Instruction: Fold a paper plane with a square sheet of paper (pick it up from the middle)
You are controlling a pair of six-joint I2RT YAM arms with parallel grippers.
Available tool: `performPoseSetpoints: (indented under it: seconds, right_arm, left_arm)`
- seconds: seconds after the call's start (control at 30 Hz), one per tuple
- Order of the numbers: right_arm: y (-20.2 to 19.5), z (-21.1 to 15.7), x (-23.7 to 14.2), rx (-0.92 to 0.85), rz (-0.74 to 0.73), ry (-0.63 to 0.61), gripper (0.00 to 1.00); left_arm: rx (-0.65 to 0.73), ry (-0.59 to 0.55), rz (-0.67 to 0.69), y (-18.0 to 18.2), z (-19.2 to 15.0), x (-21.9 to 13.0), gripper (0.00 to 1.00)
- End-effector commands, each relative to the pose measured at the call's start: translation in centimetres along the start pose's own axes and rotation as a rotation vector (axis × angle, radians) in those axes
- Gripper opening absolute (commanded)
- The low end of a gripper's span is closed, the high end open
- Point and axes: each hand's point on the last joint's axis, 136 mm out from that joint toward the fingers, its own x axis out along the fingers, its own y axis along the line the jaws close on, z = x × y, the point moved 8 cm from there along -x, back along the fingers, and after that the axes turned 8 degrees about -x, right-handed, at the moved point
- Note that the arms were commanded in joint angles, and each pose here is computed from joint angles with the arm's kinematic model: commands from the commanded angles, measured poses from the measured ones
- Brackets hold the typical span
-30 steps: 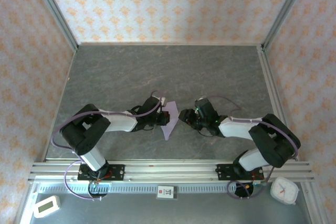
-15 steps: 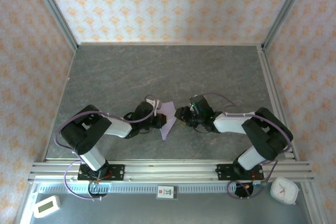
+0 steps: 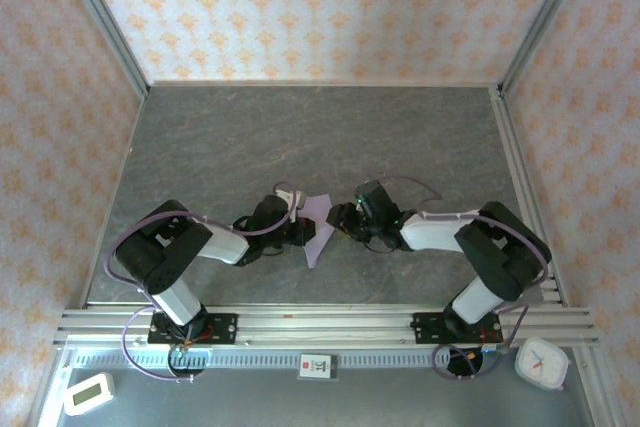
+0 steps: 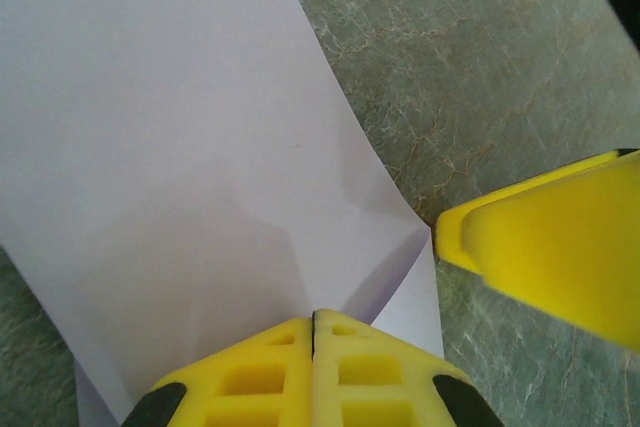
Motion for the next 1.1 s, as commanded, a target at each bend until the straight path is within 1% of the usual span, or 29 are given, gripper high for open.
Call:
performPoseSetpoints:
  seconds: [0.0, 0.17, 0.23, 0.37, 0.4, 0.57, 0.73, 0.87, 0.97, 1.0, 1.07]
  right_arm:
    - [-0.6, -0.4, -0.8, 0.013, -0.036, -0.024, 0.46]
    - [-0.8, -0.6, -0.2, 0.019, -0.022, 0.0, 0.43]
    - [-0.5, -0.5, 0.1, 0.019, -0.009, 0.007, 0.39]
    - [0.0, -0.2, 0.6, 0.015, 0.007, 0.013, 0.34]
    - [0.1, -0.1, 0.8, 0.012, 0.009, 0.018, 0.33]
    - [0.3, 0.1, 1.1, 0.007, 0.013, 0.022, 0.33]
    - [0.7, 0.4, 1.3, 0.0, 0.014, 0.019, 0.26]
    - [0.6, 0.6, 1.7, -0.008, -0.003, 0.023, 0.18]
    - [0.4, 0.6, 1.8, -0.009, -0.013, 0.021, 0.03]
    - [0.4, 0.6, 1.8, -0.008, -0.014, 0.018, 0.0]
    - [0.4, 0.6, 1.6, -0.006, -0.017, 0.012, 0.0]
  left_arm:
    - [-0.018, 0.026, 0.018, 0.9, -0.7, 0.0, 0.0]
    - [-0.019, 0.03, 0.016, 1.0, -0.7, 0.2, 0.0]
    - [-0.019, 0.031, 0.014, 1.0, -0.7, 0.2, 0.0]
    - [-0.018, 0.033, 0.014, 1.1, -0.8, 0.2, 0.0]
    - [-0.046, 0.032, 0.013, 1.0, -0.8, 0.2, 0.0]
    - [-0.048, 0.034, 0.009, 1.0, -0.8, 0.2, 0.0]
    - [-0.046, 0.034, 0.003, 0.9, -0.8, 0.1, 0.0]
    - [-0.046, 0.034, 0.001, 0.9, -0.7, 0.1, 0.0]
    - [-0.039, 0.026, -0.004, 0.6, -0.3, 0.1, 0.0]
    - [-0.035, 0.02, -0.007, 0.3, 0.1, 0.0, 0.0]
    - [-0.024, 0.001, -0.021, -0.5, 1.0, -0.3, 0.0]
